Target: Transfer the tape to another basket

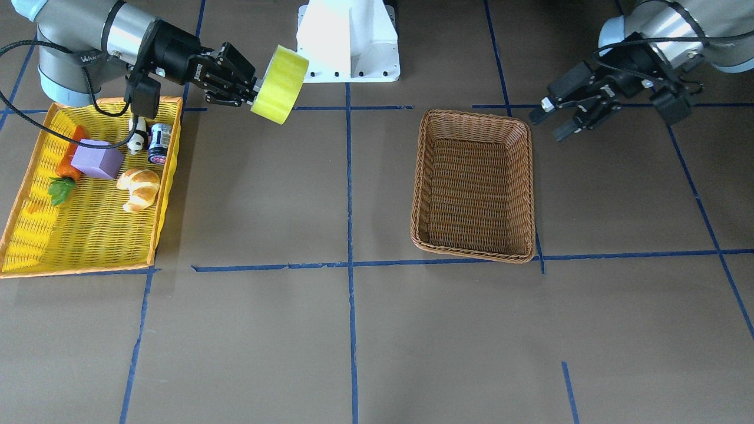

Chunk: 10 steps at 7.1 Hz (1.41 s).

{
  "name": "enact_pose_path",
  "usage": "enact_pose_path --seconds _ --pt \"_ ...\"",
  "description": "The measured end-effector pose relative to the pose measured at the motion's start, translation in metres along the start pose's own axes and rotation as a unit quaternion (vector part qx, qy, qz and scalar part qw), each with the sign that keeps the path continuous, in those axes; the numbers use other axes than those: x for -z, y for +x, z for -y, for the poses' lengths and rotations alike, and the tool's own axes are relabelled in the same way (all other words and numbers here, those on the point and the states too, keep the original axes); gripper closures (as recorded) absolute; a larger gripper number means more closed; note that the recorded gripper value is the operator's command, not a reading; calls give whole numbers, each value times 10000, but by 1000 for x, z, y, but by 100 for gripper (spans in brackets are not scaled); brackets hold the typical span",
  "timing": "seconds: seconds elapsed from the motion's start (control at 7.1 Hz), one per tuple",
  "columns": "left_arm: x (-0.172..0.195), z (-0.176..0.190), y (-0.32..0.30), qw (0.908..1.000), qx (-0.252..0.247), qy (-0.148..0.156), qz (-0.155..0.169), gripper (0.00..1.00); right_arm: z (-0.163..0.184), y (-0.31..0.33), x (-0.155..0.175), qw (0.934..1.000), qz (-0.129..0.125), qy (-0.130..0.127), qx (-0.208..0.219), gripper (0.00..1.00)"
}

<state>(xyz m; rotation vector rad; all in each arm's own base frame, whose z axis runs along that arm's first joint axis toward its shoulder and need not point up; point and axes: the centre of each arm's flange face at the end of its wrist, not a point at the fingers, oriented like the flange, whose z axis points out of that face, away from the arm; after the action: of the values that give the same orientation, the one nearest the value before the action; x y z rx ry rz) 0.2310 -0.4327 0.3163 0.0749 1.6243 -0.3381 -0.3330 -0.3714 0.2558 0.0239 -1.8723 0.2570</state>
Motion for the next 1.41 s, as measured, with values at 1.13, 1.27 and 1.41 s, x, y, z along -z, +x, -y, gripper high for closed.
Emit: enact_pose_path --seconds 1.13,1.27,1.41 --pt "-39 -100 94 9467 1958 -1568 -2019 0 -90 -50 -55 9915 610 -1122 -230 99" --pt "-39 -102 102 9395 2098 -1645 -2151 0 -93 -50 -56 9910 616 -1161 -239 99" --pt "-46 -109 109 9306 2289 -1682 -2310 0 -97 -50 -57 9906 618 -1197 -247 99"
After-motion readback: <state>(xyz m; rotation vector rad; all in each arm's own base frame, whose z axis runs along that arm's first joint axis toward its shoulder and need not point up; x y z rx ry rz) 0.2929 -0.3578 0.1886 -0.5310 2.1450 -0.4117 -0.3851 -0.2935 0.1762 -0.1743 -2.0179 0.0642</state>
